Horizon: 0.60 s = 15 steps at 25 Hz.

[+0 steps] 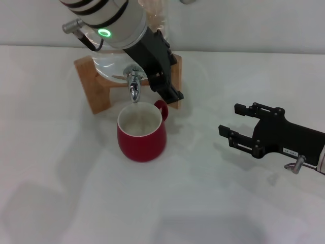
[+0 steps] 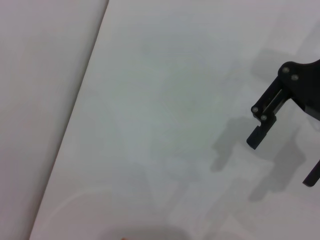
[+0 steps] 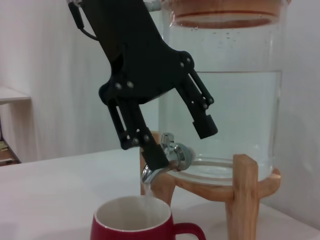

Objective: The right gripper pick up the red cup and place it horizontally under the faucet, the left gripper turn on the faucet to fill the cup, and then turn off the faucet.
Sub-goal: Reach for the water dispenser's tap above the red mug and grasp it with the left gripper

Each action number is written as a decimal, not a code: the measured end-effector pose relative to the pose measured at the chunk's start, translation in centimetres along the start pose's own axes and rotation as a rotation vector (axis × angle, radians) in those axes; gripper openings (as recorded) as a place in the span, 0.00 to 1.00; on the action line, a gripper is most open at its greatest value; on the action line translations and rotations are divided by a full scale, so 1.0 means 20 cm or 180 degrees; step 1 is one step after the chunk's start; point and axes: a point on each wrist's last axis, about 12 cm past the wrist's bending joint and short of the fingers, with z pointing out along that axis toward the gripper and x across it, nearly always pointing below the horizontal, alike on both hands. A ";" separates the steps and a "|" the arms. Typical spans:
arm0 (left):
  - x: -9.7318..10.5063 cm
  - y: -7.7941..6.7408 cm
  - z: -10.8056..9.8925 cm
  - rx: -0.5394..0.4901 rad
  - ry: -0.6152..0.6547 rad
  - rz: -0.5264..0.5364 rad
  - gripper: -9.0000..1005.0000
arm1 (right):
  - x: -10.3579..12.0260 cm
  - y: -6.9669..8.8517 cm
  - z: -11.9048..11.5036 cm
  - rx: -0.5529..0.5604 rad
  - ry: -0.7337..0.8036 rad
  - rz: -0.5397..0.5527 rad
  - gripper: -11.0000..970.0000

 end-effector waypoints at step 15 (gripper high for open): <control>0.00 -0.06 -0.10 -0.0106 -0.0049 0.0111 0.81 | -0.01 -0.01 0.00 0.0008 -0.0012 -0.0007 0.66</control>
